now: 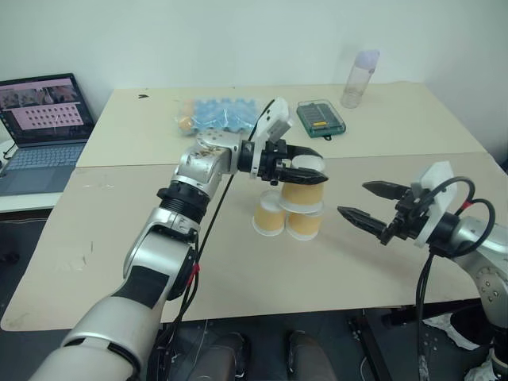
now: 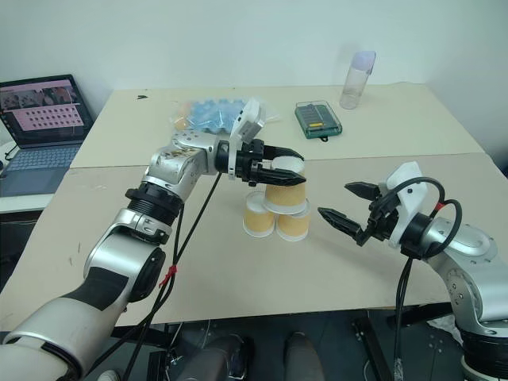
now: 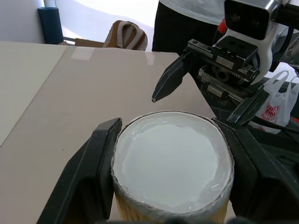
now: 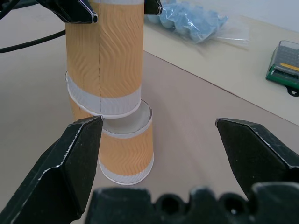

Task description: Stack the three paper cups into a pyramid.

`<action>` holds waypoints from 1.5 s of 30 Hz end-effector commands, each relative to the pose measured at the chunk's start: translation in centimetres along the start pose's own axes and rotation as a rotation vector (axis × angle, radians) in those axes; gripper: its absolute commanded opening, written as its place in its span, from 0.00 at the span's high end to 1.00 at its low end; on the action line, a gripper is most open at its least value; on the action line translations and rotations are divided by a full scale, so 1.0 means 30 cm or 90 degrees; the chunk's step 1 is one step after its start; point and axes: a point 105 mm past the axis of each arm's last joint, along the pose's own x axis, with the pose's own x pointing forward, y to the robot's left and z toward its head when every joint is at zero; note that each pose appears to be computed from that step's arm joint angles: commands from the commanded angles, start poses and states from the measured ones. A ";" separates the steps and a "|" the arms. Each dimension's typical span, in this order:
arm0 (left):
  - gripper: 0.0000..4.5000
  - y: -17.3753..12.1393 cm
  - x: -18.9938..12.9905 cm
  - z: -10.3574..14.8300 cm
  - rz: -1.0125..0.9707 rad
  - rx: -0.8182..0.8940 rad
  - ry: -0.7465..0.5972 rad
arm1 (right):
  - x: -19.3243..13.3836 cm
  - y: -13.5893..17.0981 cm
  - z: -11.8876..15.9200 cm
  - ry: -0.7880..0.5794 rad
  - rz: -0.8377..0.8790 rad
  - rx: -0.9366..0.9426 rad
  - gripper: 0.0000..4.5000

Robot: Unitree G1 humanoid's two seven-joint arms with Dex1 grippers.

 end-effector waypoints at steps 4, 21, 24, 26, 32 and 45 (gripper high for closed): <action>0.43 0.008 -0.017 0.053 0.006 0.039 -0.004 | -0.003 0.009 0.035 -0.021 0.002 -0.020 0.00; 0.21 0.019 -0.024 0.030 0.021 0.046 0.017 | -0.010 0.002 0.041 -0.025 -0.006 -0.020 0.00; 0.03 0.020 -0.026 0.053 0.022 0.050 0.005 | -0.011 0.001 0.039 -0.025 -0.007 -0.020 0.00; 0.03 0.022 -0.027 0.064 0.026 0.051 -0.004 | -0.011 0.001 0.038 -0.025 -0.007 -0.019 0.00; 0.03 0.026 -0.047 0.125 0.034 0.051 -0.044 | -0.009 -0.001 0.036 -0.025 -0.007 -0.017 0.00; 0.03 0.039 -0.230 0.431 0.155 0.013 -0.309 | -0.003 0.002 0.028 -0.022 -0.004 -0.011 0.00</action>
